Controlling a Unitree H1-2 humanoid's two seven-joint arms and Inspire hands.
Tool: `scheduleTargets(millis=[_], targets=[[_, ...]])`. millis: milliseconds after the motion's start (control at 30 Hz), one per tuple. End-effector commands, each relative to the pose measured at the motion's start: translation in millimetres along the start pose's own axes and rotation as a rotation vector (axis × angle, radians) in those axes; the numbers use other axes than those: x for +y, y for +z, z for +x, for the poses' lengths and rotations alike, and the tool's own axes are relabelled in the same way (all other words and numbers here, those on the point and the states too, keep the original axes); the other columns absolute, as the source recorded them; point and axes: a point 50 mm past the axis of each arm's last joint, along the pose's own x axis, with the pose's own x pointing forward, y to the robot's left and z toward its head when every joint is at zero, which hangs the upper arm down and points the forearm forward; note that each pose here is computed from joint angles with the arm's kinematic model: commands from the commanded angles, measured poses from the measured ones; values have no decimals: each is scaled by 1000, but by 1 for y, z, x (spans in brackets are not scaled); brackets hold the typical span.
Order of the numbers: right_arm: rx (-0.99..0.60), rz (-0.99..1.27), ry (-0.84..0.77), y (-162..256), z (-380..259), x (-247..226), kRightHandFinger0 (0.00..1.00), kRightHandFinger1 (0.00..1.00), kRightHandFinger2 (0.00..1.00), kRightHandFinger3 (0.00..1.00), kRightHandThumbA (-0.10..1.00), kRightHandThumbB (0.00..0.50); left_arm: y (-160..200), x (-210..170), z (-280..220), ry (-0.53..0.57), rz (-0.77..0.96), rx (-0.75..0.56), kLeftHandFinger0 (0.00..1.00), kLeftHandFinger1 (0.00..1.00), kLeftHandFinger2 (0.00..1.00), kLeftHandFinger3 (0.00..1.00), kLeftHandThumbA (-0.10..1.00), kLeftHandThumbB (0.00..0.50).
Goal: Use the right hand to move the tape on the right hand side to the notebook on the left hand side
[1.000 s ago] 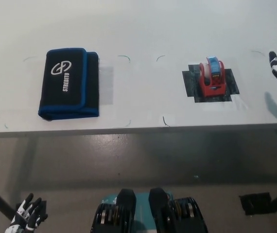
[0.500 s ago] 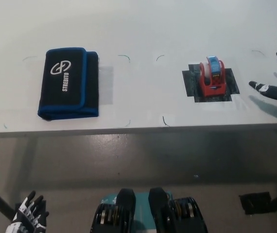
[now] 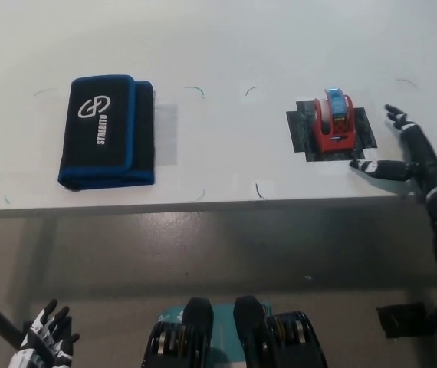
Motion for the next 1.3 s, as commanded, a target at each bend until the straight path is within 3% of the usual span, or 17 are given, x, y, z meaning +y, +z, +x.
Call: scheduleTargets(millis=[0, 200, 267, 333, 433, 633, 733, 767, 833, 867, 900, 933, 1033, 1167, 1267], targets=[[-160, -11, -5, 45, 19, 4, 1000, 1000, 1000, 1000, 1000, 56, 9, 2, -3, -10, 28, -50, 950, 1000, 1000, 1000, 459, 175], [-182, 30, 25, 46, 15, 19, 1000, 1000, 1000, 1000, 961, 70, 11, 3, -2, -13, 14, -50, 965, 1000, 1000, 1000, 272, 162], [-177, 61, 31, 40, 14, 24, 1000, 1000, 1000, 1000, 951, 117, 13, 4, -1, -13, 12, -50, 974, 1000, 1000, 1000, 216, 152], [-172, 66, 33, 37, 15, 25, 1000, 1000, 1000, 1000, 949, 130, 13, 5, 0, -15, 14, -52, 976, 1000, 1000, 1000, 189, 146], [-163, 92, 38, 31, 12, 37, 1000, 1000, 1000, 1000, 898, 81, 16, 6, 2, -16, 4, -58, 984, 1000, 1000, 1000, 63, 127], [-187, 98, 71, 37, 14, 57, 1000, 1000, 1000, 1000, 896, 85, 16, 7, 0, -20, 15, -56, 979, 1000, 1000, 1000, 74, 139], [-244, 110, 102, 60, 17, 73, 1000, 1000, 1000, 1000, 955, 122, 17, 5, -3, -15, 20, -57, 962, 1000, 1000, 1000, 62, 126], [-273, 139, 121, 65, 16, 77, 1000, 1000, 1000, 1000, 925, 90, 17, 5, -3, -15, 19, -59, 950, 1000, 1000, 1000, 58, 151], [-310, 137, 139, 75, 16, 86, 1000, 1000, 1000, 1000, 916, 78, 17, 4, -4, -17, 24, -59, 949, 1000, 1000, 1000, 71, 244], [-314, 134, 141, 76, 16, 88, 1000, 1000, 1000, 1000, 915, 104, 17, 4, -4, -17, 23, -58, 952, 1000, 1000, 1000, 67, 273], [-314, 134, 141, 77, 16, 93, 1000, 1000, 1000, 1000, 890, 219, 17, 7, -3, -18, 27, -57, 949, 1000, 1000, 1000, 67, 320], [-324, 100, 156, 84, 14, 100, 1000, 1000, 1000, 1000, 955, 149, 17, 7, -4, -19, 31, -59, 952, 1000, 1000, 1000, 84, 319], [-313, 88, 170, 85, 10, 113, 1000, 1000, 1000, 1000, 972, 167, 16, 6, -6, -22, 28, -48, 956, 1000, 1000, 1000, 79, 320], [-312, 115, 220, 93, 8, 137, 1000, 1000, 1000, 1000, 936, 139, 14, 2, -8, -29, 25, -47, 972, 1000, 1000, 1000, 66, 312], [-293, 87, 248, 93, 3, 151, 1000, 1000, 1000, 1000, 955, 149, 10, -2, -16, -23, 25, -34, 967, 1000, 1000, 1000, 70, 325]])
